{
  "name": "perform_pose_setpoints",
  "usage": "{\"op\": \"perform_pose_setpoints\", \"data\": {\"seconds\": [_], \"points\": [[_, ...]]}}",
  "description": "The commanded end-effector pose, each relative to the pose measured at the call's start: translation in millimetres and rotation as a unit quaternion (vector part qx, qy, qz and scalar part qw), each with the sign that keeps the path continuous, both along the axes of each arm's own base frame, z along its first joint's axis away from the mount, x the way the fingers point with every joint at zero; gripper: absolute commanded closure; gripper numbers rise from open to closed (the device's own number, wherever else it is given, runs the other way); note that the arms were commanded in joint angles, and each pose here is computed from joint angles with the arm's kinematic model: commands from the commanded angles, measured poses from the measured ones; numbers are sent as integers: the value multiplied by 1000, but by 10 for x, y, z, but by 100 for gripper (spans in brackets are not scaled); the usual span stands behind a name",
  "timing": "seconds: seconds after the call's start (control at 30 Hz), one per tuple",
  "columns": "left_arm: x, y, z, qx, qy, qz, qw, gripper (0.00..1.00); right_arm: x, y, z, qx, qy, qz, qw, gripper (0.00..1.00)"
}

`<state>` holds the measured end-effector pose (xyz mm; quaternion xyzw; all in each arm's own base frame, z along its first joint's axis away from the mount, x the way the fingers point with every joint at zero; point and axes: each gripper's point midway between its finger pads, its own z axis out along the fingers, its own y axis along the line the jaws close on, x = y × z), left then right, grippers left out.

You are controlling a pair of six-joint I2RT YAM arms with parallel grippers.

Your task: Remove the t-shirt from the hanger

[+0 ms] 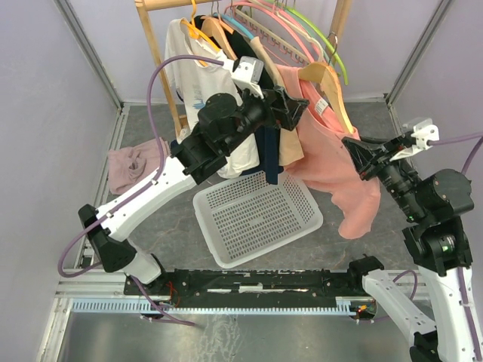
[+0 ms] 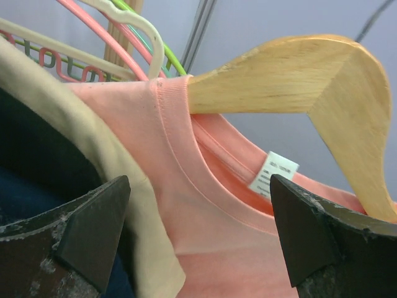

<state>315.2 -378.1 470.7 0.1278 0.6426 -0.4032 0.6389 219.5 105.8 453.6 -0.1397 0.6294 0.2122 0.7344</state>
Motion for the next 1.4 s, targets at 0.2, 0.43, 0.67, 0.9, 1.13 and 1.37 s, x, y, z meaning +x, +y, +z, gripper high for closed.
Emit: {"op": "perform_pose_setpoints", "data": {"seconds": [0.2,0.43,0.67,0.9,1.13,1.37], "points": [[118,-85,304,-13,-41,53,998,12,-366,-52,548,29,-103,14,994,99],[181,-153,340,-17,-47,62,997,24,-432,-57,537,29,-105,17,994,99],[163,-147,381,-18,-55,60,997,62,-407,-59,486,26,-97,15,995,99],[118,-142,433,-10,-77,50,996,97,-368,-43,422,23,-87,16,996,99],[-101,-326,651,-4,-131,-28,991,97,-258,8,327,19,-67,22,997,99],[-315,-411,1037,-21,-168,-76,983,97,-88,68,203,11,-41,26,999,99]]}}
